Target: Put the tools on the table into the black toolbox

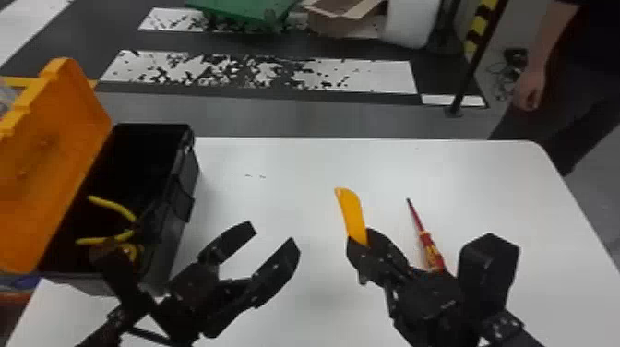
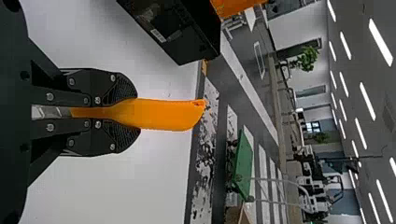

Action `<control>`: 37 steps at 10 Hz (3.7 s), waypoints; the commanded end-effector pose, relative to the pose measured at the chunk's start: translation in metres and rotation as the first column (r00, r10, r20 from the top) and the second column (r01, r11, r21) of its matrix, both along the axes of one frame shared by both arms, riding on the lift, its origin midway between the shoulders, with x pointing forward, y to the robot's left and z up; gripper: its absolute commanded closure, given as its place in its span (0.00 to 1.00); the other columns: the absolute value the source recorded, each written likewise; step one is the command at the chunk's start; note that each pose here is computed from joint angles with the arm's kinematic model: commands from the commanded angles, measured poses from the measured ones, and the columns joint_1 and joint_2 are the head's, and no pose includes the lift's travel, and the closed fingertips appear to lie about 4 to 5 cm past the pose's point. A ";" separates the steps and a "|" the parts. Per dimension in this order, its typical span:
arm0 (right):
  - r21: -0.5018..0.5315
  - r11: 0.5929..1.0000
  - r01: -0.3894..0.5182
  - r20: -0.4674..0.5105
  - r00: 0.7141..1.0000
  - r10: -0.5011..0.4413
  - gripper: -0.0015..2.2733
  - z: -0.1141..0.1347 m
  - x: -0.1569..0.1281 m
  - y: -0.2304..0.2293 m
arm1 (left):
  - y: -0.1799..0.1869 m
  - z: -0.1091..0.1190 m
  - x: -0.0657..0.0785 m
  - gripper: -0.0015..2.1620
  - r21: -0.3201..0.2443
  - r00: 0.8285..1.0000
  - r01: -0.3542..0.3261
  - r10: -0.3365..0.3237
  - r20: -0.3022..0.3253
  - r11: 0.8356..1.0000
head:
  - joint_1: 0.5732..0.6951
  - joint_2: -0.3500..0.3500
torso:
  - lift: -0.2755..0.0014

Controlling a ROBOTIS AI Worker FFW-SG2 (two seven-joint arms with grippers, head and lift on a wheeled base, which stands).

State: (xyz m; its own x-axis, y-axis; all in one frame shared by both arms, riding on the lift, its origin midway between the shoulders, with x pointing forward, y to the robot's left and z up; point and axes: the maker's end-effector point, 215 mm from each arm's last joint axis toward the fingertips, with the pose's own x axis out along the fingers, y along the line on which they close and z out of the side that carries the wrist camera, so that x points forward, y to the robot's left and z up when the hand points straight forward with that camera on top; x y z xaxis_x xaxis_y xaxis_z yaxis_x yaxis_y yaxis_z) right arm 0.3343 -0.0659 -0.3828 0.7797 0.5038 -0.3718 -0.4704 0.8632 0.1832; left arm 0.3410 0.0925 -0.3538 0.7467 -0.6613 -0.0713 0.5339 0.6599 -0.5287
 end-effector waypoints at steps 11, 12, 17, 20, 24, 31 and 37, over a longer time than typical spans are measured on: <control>-0.040 0.982 -0.185 0.025 0.982 0.186 0.99 0.009 -0.041 0.095 | -0.033 -0.001 -0.006 0.07 -0.016 0.990 0.112 -0.113 -0.090 0.994 | 1.00 0.72 | 0.72; -0.045 0.981 -0.188 0.022 0.982 0.189 0.99 0.008 -0.043 0.096 | -0.032 0.001 -0.005 0.10 -0.015 0.990 0.113 -0.114 -0.083 0.993 | 1.00 0.73 | 0.72; -0.050 0.979 -0.195 0.022 0.980 0.197 0.99 0.008 -0.049 0.101 | -0.028 -0.017 -0.023 0.98 -0.018 0.966 0.190 -0.191 -0.172 0.982 | 1.00 0.76 | 0.72; -0.051 0.980 -0.192 0.025 0.981 0.194 0.99 0.009 -0.048 0.101 | -0.023 -0.020 -0.021 0.99 -0.015 0.964 0.189 -0.188 -0.186 0.982 | 1.00 0.78 | 0.72; -0.073 0.984 -0.164 0.027 0.986 0.166 0.07 0.006 -0.045 0.094 | -0.009 -0.015 -0.014 0.99 -0.013 0.971 0.163 -0.162 -0.175 0.987 | 1.00 0.80 | 0.72; -0.075 0.995 -0.069 -0.021 0.997 0.068 0.03 -0.015 -0.049 0.046 | 0.043 -0.004 0.016 0.99 0.038 0.989 0.063 -0.058 -0.133 0.997 | 1.00 0.79 | 0.72; -0.040 0.998 0.056 -0.057 0.997 -0.058 0.03 -0.032 -0.049 -0.026 | 0.187 0.035 0.074 0.99 0.188 0.973 -0.227 0.230 0.004 0.956 | 1.00 0.87 | 0.72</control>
